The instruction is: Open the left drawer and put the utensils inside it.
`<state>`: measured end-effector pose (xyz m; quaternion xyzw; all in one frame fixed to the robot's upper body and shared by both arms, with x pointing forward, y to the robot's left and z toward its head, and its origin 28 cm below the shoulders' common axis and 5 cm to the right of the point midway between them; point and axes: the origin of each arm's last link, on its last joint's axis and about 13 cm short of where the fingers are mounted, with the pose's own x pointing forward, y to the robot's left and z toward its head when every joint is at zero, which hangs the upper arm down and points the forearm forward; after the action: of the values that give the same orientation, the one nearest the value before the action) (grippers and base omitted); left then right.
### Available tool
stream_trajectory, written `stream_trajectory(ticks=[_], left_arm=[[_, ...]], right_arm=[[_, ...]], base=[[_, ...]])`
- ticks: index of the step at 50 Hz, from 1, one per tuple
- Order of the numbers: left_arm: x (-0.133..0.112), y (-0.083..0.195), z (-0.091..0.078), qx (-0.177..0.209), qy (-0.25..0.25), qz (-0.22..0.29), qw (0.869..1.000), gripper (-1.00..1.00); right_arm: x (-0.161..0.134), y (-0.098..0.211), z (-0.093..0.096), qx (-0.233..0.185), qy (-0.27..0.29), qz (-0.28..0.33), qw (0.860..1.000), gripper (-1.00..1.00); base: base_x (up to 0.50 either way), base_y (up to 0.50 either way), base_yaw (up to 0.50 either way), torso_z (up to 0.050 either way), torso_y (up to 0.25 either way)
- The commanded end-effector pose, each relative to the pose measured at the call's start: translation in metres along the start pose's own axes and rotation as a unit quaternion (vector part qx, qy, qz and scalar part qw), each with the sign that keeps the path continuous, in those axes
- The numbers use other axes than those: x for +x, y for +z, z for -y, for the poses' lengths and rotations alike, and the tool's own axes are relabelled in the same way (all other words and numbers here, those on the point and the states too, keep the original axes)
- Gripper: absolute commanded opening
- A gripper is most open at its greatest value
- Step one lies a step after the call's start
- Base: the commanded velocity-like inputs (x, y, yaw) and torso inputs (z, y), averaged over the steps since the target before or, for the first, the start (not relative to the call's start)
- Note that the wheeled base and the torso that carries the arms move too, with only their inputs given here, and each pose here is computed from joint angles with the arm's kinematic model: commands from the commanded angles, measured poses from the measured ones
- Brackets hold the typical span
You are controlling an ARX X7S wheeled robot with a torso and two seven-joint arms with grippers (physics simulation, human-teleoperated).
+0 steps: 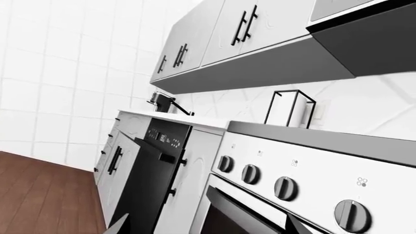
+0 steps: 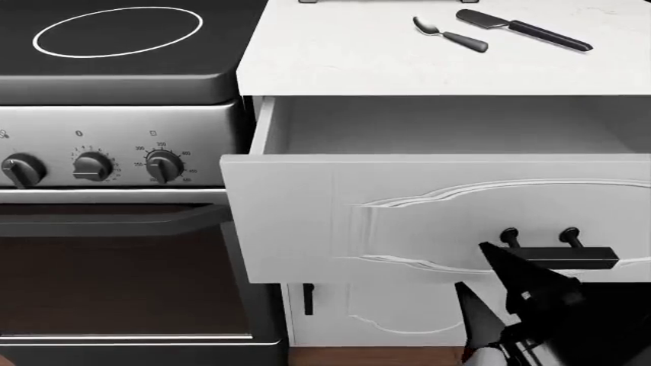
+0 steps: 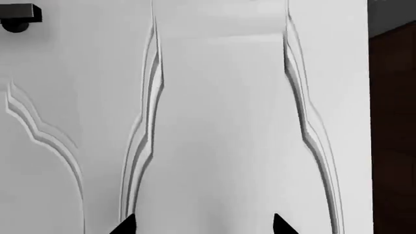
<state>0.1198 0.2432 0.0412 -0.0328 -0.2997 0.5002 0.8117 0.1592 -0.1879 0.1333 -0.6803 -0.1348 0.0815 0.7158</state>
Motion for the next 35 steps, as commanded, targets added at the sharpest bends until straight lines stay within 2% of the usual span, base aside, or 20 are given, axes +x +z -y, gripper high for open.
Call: stream_trajectory(ticks=[1,7,11,17,23,30,35], left_arm=[[0.0,0.0,0.0,0.0,-0.002,-0.001,1.0,1.0],[0.0,0.001,0.0,-0.001,-0.002,0.002,1.0,1.0],[0.0,0.003,-0.001,0.003,-0.003,0.01,1.0,1.0],[0.0,0.003,0.0,0.006,-0.006,0.012,1.0,1.0],[0.0,0.004,0.0,0.005,-0.008,0.013,1.0,1.0],[0.001,0.004,0.0,0.005,-0.006,0.017,1.0,1.0],[0.001,0.003,0.0,-0.001,-0.005,0.016,1.0,1.0]], right_arm=[[0.004,0.008,0.018,0.037,-0.083,0.017,0.996,1.0],[0.007,0.009,0.034,0.054,-0.147,0.007,0.988,1.0],[0.011,0.01,0.047,0.076,-0.207,-0.007,0.975,1.0],[0.014,0.012,0.061,0.105,-0.266,-0.002,0.958,1.0],[0.015,0.017,0.082,0.169,-0.337,0.012,0.926,1.0],[0.017,0.018,0.097,0.191,-0.4,0.02,0.896,1.0],[0.017,0.02,0.104,0.198,-0.426,0.023,0.882,1.0]], base=[[0.0,0.0,0.0,0.0,0.0],[0.0,0.0,0.0,0.0,0.0],[0.0,0.0,0.0,0.0,0.0],[0.0,0.0,0.0,0.0,0.0],[0.0,0.0,0.0,0.0,0.0],[0.0,0.0,0.0,0.0,0.0],[0.0,0.0,0.0,0.0,0.0]])
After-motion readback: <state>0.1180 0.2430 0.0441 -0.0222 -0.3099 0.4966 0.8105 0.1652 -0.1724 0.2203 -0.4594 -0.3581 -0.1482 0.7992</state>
